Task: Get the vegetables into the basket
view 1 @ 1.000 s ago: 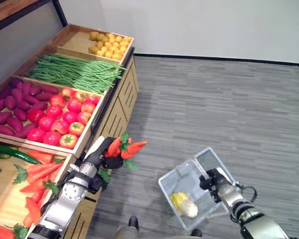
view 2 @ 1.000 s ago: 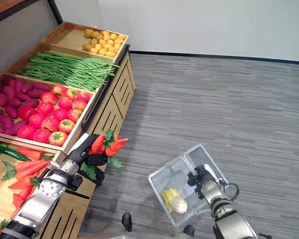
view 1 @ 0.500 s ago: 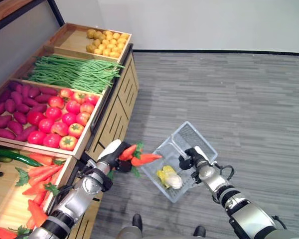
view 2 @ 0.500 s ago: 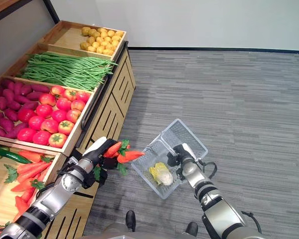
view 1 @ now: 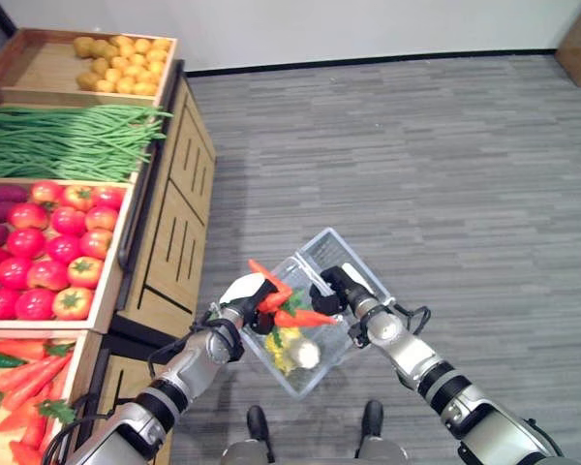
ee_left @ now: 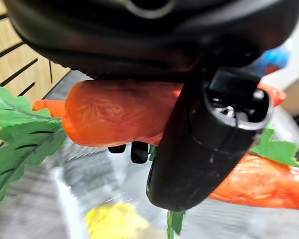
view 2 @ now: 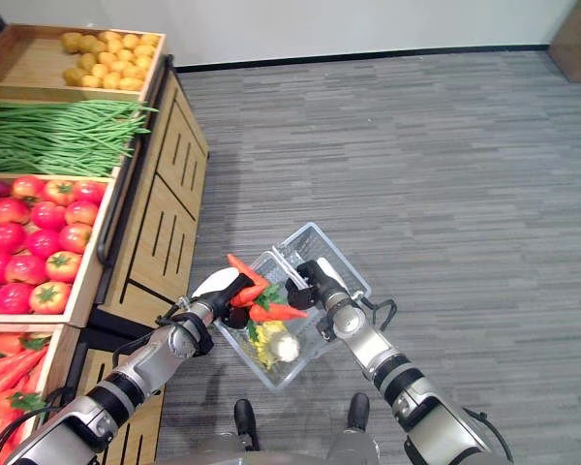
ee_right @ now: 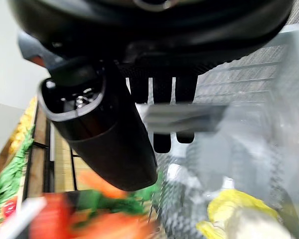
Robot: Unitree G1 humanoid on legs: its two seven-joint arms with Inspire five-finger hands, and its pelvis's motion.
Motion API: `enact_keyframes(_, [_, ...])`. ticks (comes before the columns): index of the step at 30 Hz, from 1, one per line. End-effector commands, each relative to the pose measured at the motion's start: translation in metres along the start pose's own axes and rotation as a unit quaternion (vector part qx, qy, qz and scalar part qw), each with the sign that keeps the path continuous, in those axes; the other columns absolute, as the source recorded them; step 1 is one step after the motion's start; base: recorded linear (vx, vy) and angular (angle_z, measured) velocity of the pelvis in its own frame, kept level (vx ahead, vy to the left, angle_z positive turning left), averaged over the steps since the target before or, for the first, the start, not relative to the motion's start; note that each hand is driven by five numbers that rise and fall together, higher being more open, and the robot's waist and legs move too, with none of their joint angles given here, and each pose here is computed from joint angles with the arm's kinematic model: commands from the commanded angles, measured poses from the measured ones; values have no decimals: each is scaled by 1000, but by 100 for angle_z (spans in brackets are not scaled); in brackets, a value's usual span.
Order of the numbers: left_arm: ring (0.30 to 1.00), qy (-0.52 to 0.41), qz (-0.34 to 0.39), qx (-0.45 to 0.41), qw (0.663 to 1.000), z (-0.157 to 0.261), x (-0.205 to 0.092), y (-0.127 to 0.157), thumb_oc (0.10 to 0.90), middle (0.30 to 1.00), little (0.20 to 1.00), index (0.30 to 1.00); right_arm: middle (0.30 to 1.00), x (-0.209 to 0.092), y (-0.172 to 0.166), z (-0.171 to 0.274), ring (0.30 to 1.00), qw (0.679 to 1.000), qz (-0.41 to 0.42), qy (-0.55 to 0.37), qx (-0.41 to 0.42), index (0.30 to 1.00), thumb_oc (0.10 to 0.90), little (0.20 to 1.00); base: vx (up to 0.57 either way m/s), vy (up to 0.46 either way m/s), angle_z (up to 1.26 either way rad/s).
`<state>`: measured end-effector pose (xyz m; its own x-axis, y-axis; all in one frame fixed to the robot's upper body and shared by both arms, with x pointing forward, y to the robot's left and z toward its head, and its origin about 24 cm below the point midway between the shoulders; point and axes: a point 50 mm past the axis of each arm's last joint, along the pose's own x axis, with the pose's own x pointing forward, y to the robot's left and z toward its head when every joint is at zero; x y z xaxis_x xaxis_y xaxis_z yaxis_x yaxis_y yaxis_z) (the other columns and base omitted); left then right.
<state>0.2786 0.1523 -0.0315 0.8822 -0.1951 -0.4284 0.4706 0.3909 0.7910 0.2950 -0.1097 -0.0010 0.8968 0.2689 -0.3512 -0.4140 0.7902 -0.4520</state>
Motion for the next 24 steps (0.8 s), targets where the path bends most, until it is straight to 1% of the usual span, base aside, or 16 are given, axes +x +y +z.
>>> enact_keyframes(1, [300, -25, 52, 57, 997, 16, 16, 30, 400, 300, 300, 300, 300, -5, -13, 122, 300, 961, -10, -269, 59, 300, 400, 300, 12, 3, -8])
enact_keyframes(5, [300, -5, 36, 59, 998, 12, 19, 20, 400, 300, 300, 300, 300, -15, -12, 130, 300, 950, 6, -297, 91, 300, 400, 300, -6, 4, -10])
enact_keyframes(6, [300, 9, 29, 63, 998, 8, 21, 16, 400, 300, 300, 300, 300, -21, -7, 132, 300, 944, 29, -308, 117, 300, 400, 300, -17, 0, -5])
enact_keyframes(9, [300, 12, 24, 70, 997, 8, 22, 14, 400, 300, 300, 300, 300, -27, -6, 133, 300, 940, 38, -317, 122, 300, 400, 300, -6, -1, -2])
enact_keyframes(13, [300, 2, 24, 87, 996, 14, 24, 17, 400, 300, 300, 300, 300, -38, 3, 130, 300, 931, 84, -324, 147, 300, 400, 300, 0, 0, 0])
enact_keyframes(15, [300, -6, 22, 100, 995, 17, 25, 18, 400, 300, 300, 300, 300, -41, 10, 126, 300, 933, 105, -319, 133, 300, 400, 300, 0, 0, 0])
enact_keyframes(16, [300, -13, 20, 106, 994, 20, 25, 17, 400, 300, 300, 300, 300, -41, 12, 125, 300, 936, 108, -318, 110, 300, 400, 300, 0, 0, 0])
enact_keyframes(19, [300, -21, 20, 110, 994, 24, 25, 18, 400, 300, 300, 300, 300, -39, 16, 122, 300, 939, 113, -309, 99, 300, 400, 300, 0, 0, 0])
enact_keyframes(24, [300, -33, 22, 117, 992, 30, 26, 21, 400, 300, 300, 300, 300, -45, 26, 123, 300, 930, 157, -316, 99, 300, 400, 300, 0, 0, 0])
